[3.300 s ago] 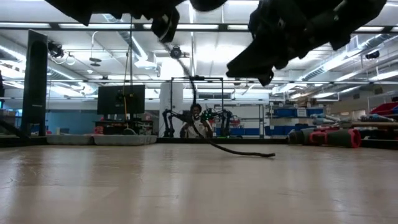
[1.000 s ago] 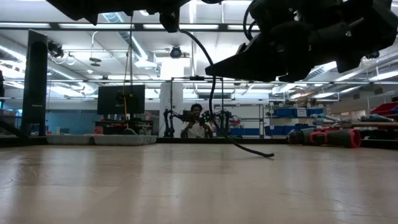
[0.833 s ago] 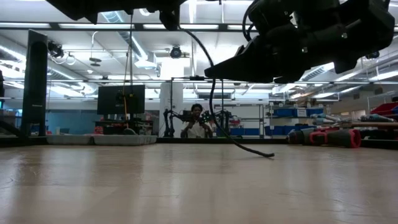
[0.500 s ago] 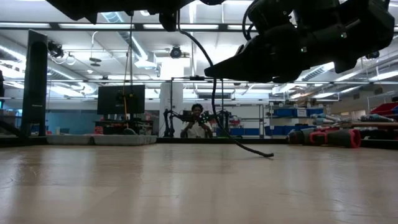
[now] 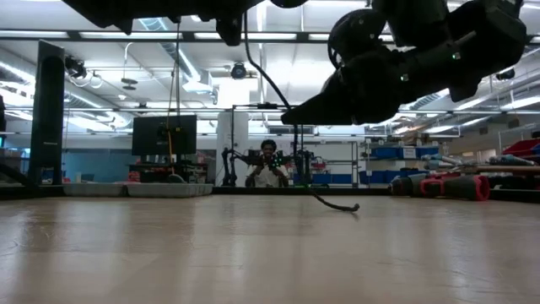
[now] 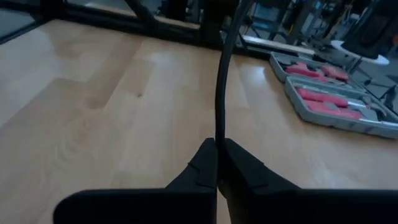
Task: Coil cords
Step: Uncoil the black wire from the black spool
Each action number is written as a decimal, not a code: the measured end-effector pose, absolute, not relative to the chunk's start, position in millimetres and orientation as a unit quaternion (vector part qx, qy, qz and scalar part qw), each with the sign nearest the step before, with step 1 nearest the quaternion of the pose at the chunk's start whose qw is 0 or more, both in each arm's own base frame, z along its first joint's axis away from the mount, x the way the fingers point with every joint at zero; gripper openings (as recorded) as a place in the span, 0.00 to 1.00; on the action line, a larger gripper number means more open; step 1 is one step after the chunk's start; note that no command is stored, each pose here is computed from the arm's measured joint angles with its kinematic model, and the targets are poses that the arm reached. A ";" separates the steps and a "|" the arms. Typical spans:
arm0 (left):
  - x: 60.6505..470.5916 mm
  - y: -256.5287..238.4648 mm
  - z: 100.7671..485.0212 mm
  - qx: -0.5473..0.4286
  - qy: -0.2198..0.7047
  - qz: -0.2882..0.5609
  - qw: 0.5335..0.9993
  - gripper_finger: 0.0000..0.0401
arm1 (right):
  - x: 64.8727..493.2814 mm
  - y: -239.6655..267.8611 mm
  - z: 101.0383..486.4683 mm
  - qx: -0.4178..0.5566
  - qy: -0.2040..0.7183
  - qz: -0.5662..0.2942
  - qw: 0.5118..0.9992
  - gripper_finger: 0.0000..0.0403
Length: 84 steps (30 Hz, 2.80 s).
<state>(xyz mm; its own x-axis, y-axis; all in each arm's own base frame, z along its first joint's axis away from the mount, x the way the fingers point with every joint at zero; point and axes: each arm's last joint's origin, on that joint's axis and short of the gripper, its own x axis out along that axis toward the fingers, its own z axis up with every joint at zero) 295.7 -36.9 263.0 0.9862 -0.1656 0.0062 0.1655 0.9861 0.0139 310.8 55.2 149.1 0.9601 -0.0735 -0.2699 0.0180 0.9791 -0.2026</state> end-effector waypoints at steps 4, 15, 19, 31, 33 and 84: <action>295.3 -38.4 257.5 -0.016 0.027 -0.109 0.994 0.00 | 302.8 60.4 153.9 -0.115 0.174 -0.012 0.978 0.01; 293.3 -39.5 243.8 -0.046 0.103 -0.128 0.985 0.00 | 280.8 47.9 189.5 -0.157 0.197 -0.093 0.963 0.01; 290.8 -38.6 233.2 -0.045 0.158 -0.114 0.980 0.00 | 266.0 47.4 196.7 -0.146 0.233 -0.108 0.955 0.01; 277.9 -31.0 205.7 0.010 0.308 -0.019 0.951 0.00 | 229.1 65.6 208.7 -0.141 0.281 -0.125 0.941 0.01; 275.7 -29.4 202.7 0.026 0.325 0.001 0.945 0.00 | 223.9 68.2 208.6 -0.143 0.293 -0.118 0.938 0.01; 293.8 -35.6 243.8 0.064 0.089 -0.139 0.984 0.00 | 233.6 14.4 177.4 0.193 0.346 0.027 0.918 0.33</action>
